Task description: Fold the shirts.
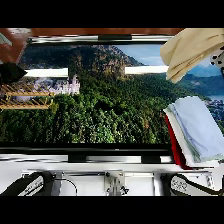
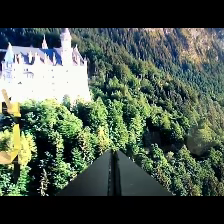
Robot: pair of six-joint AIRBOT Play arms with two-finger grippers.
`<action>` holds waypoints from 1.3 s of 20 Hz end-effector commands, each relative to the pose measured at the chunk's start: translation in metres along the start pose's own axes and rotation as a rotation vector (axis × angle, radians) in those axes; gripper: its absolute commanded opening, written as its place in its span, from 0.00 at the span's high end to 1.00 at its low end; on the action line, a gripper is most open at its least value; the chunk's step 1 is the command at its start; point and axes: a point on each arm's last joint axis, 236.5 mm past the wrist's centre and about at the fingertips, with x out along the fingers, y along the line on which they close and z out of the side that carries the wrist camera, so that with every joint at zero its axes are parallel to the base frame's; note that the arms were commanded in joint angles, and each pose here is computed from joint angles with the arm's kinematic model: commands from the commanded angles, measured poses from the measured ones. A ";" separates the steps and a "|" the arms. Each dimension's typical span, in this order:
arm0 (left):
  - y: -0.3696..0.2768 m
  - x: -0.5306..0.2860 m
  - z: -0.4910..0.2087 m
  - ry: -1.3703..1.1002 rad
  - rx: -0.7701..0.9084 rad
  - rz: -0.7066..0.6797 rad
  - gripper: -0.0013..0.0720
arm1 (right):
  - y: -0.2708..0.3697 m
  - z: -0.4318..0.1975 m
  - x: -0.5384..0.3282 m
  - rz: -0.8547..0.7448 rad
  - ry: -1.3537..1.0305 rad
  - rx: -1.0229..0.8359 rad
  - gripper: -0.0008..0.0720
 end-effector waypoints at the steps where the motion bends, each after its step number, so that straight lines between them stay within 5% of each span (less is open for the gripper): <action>1: 0.001 0.002 -0.003 0.006 -0.003 0.000 0.93 | -0.048 0.003 -0.012 -0.173 0.011 0.057 0.90; 6: 0.000 0.002 -0.003 0.006 -0.003 0.000 0.93 | -0.122 -0.027 -0.061 -0.440 0.188 0.131 0.90; 13: -0.002 -0.004 -0.001 -0.008 0.004 0.000 0.93 | -0.202 -0.066 -0.186 -1.016 0.406 0.056 0.90; 18: -0.003 -0.006 0.000 -0.011 0.005 0.000 0.93 | -0.194 -0.066 -0.212 -1.079 0.331 0.075 0.90; 26: -0.008 -0.017 0.003 -0.036 0.044 0.000 0.93 | -0.260 -0.194 -0.275 -1.316 0.585 0.252 0.90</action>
